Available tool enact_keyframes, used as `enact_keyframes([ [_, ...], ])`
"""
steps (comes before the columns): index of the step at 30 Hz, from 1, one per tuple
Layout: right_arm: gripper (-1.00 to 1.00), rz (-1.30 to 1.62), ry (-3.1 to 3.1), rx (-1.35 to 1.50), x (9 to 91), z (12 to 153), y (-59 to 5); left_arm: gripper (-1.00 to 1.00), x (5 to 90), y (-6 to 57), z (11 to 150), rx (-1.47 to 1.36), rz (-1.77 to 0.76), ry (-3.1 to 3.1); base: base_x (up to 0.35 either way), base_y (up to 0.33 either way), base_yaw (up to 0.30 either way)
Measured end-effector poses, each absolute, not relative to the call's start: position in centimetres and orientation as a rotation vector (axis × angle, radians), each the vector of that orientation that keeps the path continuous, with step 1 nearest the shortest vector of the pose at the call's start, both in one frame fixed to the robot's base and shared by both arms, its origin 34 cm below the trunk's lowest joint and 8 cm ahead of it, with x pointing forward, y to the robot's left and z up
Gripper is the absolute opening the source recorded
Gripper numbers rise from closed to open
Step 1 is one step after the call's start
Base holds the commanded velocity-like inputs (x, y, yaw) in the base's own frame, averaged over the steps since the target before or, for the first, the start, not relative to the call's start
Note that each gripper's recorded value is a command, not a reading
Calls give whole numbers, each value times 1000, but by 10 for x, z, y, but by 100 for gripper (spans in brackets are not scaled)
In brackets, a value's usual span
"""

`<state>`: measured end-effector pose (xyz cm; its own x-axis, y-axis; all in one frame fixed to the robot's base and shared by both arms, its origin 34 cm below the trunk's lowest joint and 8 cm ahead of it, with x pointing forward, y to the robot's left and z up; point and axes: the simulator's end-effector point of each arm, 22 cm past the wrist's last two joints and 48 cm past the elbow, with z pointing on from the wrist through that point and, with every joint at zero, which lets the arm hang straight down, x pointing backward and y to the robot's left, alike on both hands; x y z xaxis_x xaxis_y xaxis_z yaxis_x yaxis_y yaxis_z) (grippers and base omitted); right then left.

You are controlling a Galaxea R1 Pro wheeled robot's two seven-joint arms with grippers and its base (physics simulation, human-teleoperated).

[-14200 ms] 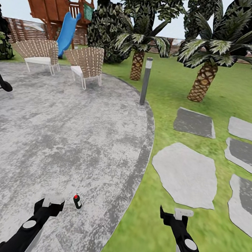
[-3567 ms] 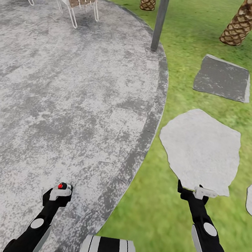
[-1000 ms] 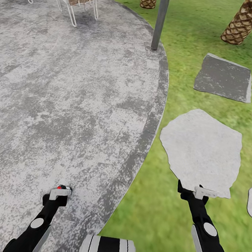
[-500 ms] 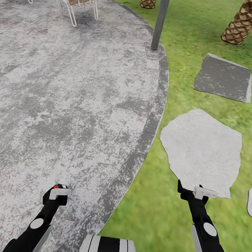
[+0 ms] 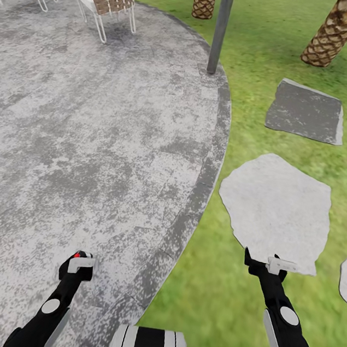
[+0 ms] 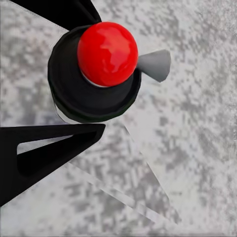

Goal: In the garden, pick up the pesticide atomizer on the floor and spray pesticide onto both trees until each tree trunk is fully covered.

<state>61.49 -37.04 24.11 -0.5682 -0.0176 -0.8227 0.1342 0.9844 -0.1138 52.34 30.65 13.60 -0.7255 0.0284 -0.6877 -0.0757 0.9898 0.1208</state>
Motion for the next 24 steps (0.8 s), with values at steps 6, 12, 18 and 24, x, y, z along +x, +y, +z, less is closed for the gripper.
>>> enact_keyframes([
  [6,100,-199,2143,84,621,255,-370,-100,532,306,147,-33,176,2352,0,0,0],
  [12,100,-198,2120,85,627,268,-370,-100,541,305,159,-34,172,2328,0,0,0],
  [18,100,-194,2093,89,633,283,-370,-100,549,305,171,-36,170,2304,0,0,0],
  [24,100,-186,2049,93,642,304,-366,-100,556,305,182,-37,169,2284,0,0,-1],
])
